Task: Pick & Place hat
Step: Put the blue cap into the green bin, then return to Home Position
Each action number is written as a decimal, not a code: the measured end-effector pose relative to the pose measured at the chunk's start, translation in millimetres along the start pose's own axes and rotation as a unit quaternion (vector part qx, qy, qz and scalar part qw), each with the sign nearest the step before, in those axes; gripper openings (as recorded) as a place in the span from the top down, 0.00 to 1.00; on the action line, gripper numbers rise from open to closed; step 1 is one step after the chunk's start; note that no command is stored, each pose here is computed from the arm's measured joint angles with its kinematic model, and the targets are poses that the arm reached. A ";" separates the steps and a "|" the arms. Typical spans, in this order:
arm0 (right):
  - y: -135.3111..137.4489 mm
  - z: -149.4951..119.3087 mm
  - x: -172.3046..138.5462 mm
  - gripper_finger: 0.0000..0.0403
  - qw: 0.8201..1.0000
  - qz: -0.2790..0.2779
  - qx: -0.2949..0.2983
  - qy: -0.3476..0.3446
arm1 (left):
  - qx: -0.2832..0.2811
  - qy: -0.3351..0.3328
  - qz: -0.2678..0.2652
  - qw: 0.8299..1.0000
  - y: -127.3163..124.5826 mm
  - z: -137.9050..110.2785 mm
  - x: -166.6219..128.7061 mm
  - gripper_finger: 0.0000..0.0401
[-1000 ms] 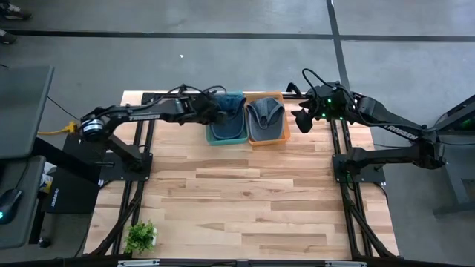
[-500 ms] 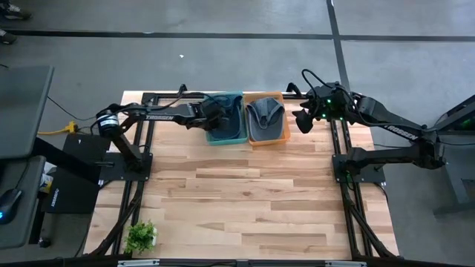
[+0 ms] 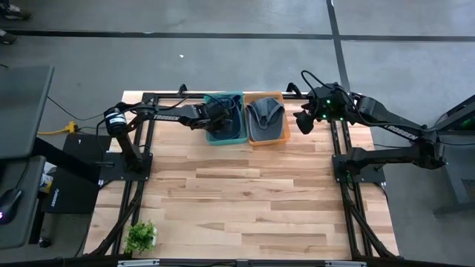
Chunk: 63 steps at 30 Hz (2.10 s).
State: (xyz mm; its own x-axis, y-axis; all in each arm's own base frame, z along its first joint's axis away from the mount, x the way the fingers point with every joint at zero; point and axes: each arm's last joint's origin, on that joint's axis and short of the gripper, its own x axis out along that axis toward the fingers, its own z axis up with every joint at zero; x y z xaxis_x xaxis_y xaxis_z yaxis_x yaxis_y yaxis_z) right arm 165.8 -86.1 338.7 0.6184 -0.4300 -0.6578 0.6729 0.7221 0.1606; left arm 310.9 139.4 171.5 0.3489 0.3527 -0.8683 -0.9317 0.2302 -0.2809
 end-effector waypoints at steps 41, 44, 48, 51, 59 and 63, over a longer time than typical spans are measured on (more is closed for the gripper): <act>-2.6 -5.8 -24.3 0.42 0.998 0.040 -0.053 -0.020 | 0.236 -0.148 -0.071 0.958 -64.7 -0.2 -152.7 1.00; -4.7 -12.4 -33.3 0.42 0.995 0.065 -0.051 -0.048 | 0.217 -0.159 -0.110 0.957 -53.3 -13.6 -149.5 1.00; -11.1 -39.5 -35.0 0.42 0.990 0.119 -0.028 -0.077 | 0.197 -0.186 -0.206 0.940 -30.4 -34.3 -151.5 1.00; -16.2 -60.6 -35.2 0.42 0.984 0.153 -0.012 -0.093 | 0.197 -0.218 -0.279 0.914 -9.6 -48.8 -160.0 1.00; -23.4 -90.0 -38.5 0.42 0.940 0.251 0.020 -0.231 | 0.149 -0.304 -0.408 0.848 44.4 -73.4 -164.3 1.00; -26.5 -102.1 -32.7 0.42 0.923 0.279 0.068 -0.256 | 0.122 -0.319 -0.433 0.835 73.7 -88.5 -150.1 1.00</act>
State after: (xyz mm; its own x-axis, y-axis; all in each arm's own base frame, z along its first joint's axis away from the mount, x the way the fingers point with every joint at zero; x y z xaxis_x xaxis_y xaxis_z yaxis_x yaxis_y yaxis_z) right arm 86.3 -35.8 280.7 0.9712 -0.2378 -0.0165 0.2159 0.8482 0.4836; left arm 180.9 23.2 245.0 0.9354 0.3522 0.0324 -0.2823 0.7988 -0.5313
